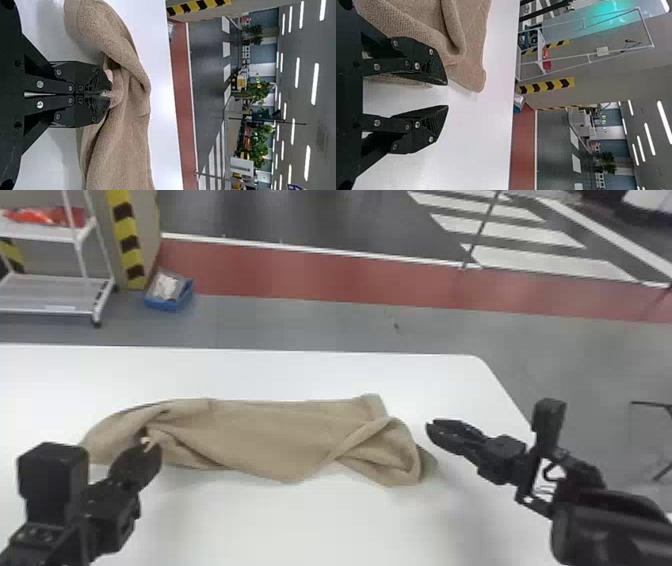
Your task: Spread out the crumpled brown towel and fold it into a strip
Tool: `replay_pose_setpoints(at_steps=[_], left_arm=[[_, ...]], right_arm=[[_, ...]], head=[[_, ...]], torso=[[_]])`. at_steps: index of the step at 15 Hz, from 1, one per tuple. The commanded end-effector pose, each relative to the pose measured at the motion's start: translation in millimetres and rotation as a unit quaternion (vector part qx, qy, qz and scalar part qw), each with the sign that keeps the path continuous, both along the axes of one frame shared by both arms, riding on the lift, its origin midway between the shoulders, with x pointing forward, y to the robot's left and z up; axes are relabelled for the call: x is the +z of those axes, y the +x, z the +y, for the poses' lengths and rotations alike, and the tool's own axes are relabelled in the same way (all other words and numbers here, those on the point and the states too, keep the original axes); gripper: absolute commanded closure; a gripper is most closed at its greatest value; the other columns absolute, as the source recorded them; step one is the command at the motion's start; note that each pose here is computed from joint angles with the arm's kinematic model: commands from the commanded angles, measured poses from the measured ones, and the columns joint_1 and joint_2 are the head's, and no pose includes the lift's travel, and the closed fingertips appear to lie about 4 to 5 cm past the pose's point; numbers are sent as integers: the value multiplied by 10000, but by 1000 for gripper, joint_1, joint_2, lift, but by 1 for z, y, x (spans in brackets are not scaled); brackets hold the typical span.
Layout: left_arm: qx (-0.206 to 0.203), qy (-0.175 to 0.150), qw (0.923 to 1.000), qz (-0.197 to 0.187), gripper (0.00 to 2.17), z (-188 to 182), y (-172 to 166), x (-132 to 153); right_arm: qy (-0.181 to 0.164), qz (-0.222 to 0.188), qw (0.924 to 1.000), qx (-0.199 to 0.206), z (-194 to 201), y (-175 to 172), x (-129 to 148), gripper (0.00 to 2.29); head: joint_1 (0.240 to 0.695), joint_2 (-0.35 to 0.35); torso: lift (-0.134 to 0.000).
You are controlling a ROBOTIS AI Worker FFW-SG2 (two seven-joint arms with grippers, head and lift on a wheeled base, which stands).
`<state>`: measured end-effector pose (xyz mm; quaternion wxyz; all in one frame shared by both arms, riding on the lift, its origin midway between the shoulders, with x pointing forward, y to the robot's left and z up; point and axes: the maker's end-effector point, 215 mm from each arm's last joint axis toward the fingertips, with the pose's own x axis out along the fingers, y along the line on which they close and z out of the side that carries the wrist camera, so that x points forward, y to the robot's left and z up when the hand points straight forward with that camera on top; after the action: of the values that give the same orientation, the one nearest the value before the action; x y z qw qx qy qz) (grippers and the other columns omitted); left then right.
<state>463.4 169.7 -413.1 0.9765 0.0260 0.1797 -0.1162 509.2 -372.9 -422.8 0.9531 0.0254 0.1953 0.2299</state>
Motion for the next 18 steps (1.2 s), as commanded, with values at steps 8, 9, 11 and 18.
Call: replay_pose_setpoints(at_steps=[8, 9, 11, 18], left_arm=[[-8, 3, 10000, 54, 1355, 2, -3, -5], [-6, 12, 10000, 59, 1355, 3, -3, -6], [0, 3, 10000, 60, 1355, 3, -4, -6], [-6, 3, 10000, 59, 1355, 3, -5, -7]], right_arm=[[-544, 173, 9978, 332, 33, 8, -31, 660], [-571, 182, 9975, 363, 35, 9, -33, 667], [-643, 214, 9969, 406, 39, 11, -36, 677], [-542, 186, 9979, 297, 27, 8, -33, 1541]], head=[[695, -202], [695, -198], [695, -190], [695, -186]], torso=[[-124], [-124], [-124], [-124]])
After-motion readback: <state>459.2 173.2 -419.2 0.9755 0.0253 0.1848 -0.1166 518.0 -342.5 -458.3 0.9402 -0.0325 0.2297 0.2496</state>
